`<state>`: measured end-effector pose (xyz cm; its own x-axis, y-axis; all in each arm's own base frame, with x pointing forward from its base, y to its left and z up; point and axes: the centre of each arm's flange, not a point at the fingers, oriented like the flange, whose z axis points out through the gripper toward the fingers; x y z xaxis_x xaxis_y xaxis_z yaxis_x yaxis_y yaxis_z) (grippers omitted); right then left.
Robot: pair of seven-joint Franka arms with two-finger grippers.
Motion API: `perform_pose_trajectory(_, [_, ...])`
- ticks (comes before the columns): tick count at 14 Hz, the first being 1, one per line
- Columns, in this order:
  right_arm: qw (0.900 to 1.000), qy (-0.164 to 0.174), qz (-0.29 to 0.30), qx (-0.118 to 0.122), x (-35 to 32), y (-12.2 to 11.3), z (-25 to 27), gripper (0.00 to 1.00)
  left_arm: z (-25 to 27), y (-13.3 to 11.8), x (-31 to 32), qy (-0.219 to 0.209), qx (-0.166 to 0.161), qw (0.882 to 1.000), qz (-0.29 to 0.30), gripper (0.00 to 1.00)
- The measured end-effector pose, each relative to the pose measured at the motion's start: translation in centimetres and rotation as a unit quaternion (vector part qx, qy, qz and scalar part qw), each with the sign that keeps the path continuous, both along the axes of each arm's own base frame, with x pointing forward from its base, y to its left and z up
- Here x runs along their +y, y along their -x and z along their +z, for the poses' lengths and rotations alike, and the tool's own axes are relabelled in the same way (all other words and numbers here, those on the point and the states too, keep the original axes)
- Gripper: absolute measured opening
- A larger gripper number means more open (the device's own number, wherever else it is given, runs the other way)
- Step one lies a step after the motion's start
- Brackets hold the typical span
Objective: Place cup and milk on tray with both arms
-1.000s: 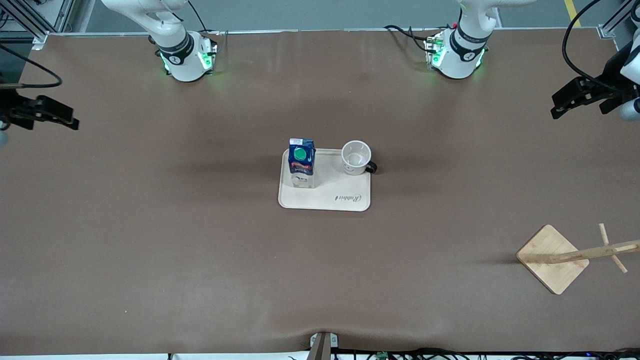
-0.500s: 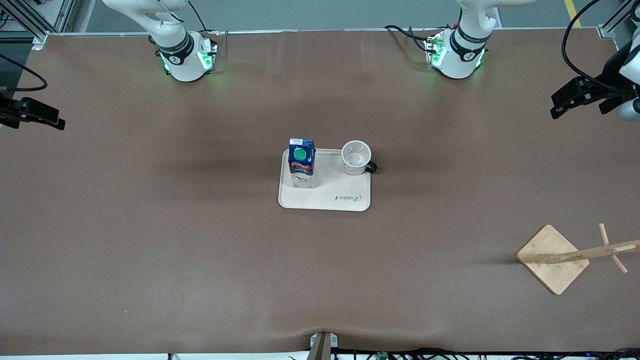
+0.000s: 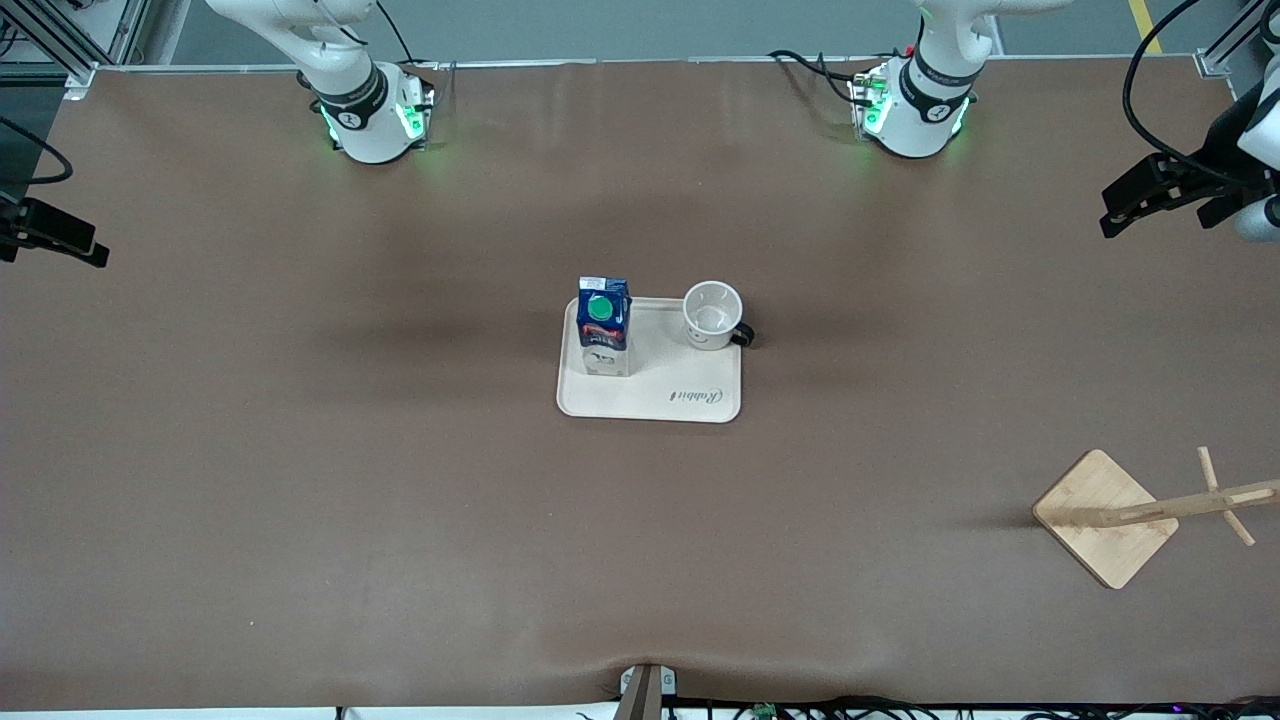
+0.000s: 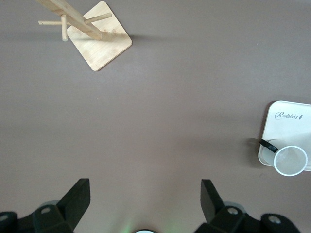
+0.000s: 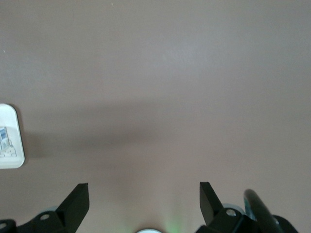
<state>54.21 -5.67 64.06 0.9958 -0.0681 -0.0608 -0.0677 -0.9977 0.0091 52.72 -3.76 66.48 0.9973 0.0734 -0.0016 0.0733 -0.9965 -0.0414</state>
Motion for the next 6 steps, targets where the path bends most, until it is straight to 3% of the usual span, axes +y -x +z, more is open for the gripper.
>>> perform_pose_trajectory(3, [1.0, -0.002, 0.007, 0.005, 0.9, 2.8, 0.1, 1.0, 0.0, 0.0, 0.1, 0.0, 0.0, 1.0, 0.001, 1.0])
perform_pose_trajectory(6, [1.0, -0.002, 0.006, 0.001, 0.9, 3.3, 0.6, 1.0, 0.0, 0.0, 0.1, 0.0, 0.0, 1.0, 0.001, 1.0])
